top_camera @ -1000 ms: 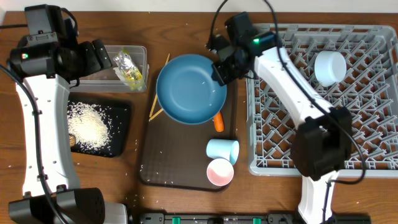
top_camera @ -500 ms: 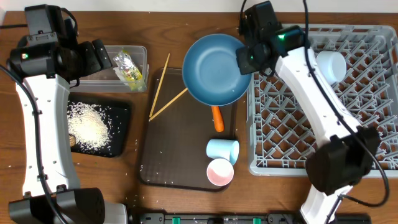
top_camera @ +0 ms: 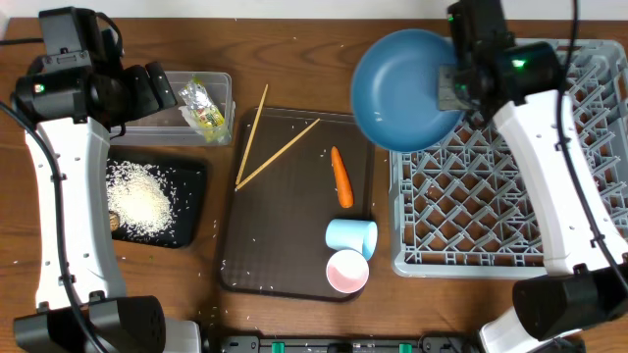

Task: Sort waste into correct bins and load items into the dishwasher rack
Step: 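Lift the blue plate and carry it right over the rack, then lower the blue plate into the rack's top-right area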

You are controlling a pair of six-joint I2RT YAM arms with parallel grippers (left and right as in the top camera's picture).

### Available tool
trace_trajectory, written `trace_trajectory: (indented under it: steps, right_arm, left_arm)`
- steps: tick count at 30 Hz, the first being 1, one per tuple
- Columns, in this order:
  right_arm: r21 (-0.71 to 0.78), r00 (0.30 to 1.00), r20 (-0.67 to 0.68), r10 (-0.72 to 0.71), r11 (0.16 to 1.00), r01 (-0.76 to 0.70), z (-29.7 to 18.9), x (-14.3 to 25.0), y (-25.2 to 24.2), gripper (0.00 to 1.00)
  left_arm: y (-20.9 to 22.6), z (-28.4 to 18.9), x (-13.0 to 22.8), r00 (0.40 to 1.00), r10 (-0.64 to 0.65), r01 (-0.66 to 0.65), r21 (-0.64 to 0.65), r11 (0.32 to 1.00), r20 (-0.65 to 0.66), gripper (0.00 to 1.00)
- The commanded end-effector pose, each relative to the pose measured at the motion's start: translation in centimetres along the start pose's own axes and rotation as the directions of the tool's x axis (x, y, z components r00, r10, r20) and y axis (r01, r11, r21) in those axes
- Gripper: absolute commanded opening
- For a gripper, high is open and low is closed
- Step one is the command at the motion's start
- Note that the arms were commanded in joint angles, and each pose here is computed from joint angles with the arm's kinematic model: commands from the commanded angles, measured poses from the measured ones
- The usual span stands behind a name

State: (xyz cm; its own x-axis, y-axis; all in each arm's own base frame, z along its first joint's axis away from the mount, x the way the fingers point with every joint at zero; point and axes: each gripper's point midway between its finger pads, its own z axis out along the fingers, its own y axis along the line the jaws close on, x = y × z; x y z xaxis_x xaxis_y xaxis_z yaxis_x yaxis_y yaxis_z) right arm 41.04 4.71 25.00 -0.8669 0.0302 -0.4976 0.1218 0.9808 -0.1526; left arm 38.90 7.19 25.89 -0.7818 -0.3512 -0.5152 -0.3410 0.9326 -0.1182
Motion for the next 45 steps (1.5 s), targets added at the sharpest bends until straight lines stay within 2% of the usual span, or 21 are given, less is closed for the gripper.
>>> trace_trajectory:
  steps: [1, 9, 18, 27, 39, 45]
  right_arm:
    - [0.041, 0.995, 0.031, 0.097, 0.994, -0.098, -1.5, -0.4, -2.2, 0.01]
    - [0.121, 0.987, 0.045, 0.156, 0.98, -0.16, -3.6, 0.5, -5.7, 0.01]
    - [0.308, 0.968, 0.075, 0.241, 0.917, -0.252, -6.4, 2.7, -10.4, 0.01]
    - [0.478, 0.959, 0.064, 0.276, 0.835, -0.272, -7.6, 4.8, -13.7, 0.01]
    - [0.625, 0.968, 0.088, 0.236, 0.744, -0.238, -9.3, 5.3, -16.5, 0.01]
    - [0.673, 0.961, 0.096, 0.261, 0.694, -0.256, -9.9, 5.9, -18.2, 0.01]
  left_arm:
    - [0.3, 0.5, 0.4, 1.0, -0.009, 0.008, -0.008, 1.0, -0.02, 0.98]
    - [0.3, 0.5, 0.4, 1.0, -0.009, 0.008, -0.008, 1.0, -0.02, 0.98]
    - [0.3, 0.5, 0.4, 1.0, -0.009, 0.008, -0.008, 1.0, -0.02, 0.98]
    - [0.3, 0.5, 0.4, 1.0, -0.009, 0.008, -0.008, 1.0, -0.02, 0.98]
    - [0.3, 0.5, 0.4, 1.0, -0.009, 0.008, -0.008, 1.0, -0.02, 0.98]
    - [0.3, 0.5, 0.4, 1.0, -0.009, 0.008, -0.008, 1.0, -0.02, 0.98]
